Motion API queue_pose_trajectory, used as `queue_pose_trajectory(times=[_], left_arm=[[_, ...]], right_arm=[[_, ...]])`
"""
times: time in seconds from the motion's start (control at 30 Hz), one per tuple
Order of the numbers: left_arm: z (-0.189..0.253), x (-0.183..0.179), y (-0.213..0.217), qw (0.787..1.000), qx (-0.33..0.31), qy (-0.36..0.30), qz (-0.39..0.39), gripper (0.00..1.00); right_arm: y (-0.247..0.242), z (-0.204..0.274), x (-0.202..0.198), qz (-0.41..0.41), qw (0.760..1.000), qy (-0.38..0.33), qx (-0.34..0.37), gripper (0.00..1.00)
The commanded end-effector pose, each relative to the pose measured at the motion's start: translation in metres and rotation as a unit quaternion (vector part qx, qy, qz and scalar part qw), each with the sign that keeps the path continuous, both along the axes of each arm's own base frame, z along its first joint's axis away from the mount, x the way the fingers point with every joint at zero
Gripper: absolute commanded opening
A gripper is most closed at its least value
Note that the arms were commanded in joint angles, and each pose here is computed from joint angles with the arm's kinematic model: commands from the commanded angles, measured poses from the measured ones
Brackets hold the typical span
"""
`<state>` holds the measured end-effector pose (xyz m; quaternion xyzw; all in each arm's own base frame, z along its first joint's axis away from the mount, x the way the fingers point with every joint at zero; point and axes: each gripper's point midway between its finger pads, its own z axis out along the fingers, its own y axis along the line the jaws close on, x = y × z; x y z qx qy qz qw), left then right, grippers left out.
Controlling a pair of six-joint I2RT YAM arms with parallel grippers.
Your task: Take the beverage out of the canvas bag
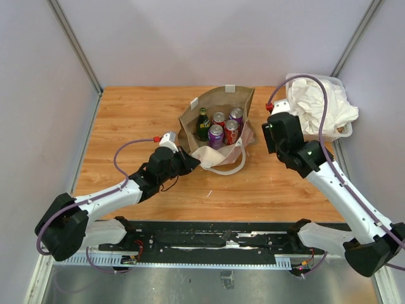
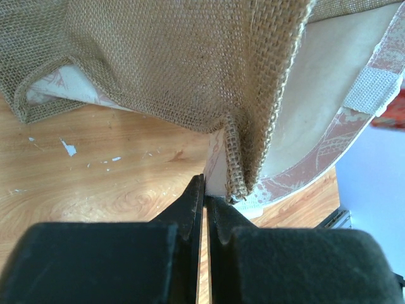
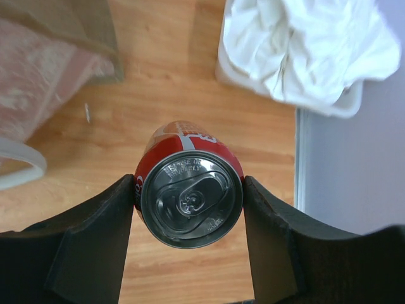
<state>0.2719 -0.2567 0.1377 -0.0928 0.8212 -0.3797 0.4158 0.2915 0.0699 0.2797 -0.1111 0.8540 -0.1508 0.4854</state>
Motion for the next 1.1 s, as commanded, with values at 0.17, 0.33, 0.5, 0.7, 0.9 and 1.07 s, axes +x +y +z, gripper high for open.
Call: queue_pose_trajectory(times=[0.17, 0.33, 0.5, 0.7, 0.9, 1.07], left_arm=[[-0.02, -0.009, -0.002, 1.0, 0.018, 0.016, -0.018, 0.08], [-0.022, -0.009, -0.002, 0.999, 0.02, 0.02, -0.019, 0.09], [-0.026, -0.01, -0.002, 0.999, 0.022, 0.026, -0.019, 0.09], [-0.029, -0.011, -0.002, 0.999, 0.023, 0.029, -0.02, 0.09], [-0.032, -0.011, -0.002, 0.999, 0.026, 0.032, -0.021, 0.09], [-0.033, -0.011, -0.002, 0.999, 0.027, 0.032, -0.022, 0.09]], right_arm=[[-0.017, -0.055, 0.016, -0.047, 0.992, 0.001, 0.115, 0.01], [-0.027, -0.087, 0.022, -0.067, 0.989, 0.027, 0.132, 0.01], [-0.03, -0.116, 0.024, -0.079, 0.987, 0.061, 0.13, 0.01], [-0.029, -0.143, 0.022, -0.09, 0.982, 0.085, 0.143, 0.01], [-0.028, -0.162, 0.016, -0.092, 0.98, 0.105, 0.144, 0.31], [-0.03, -0.168, 0.011, -0.103, 0.977, 0.115, 0.144, 0.75]])
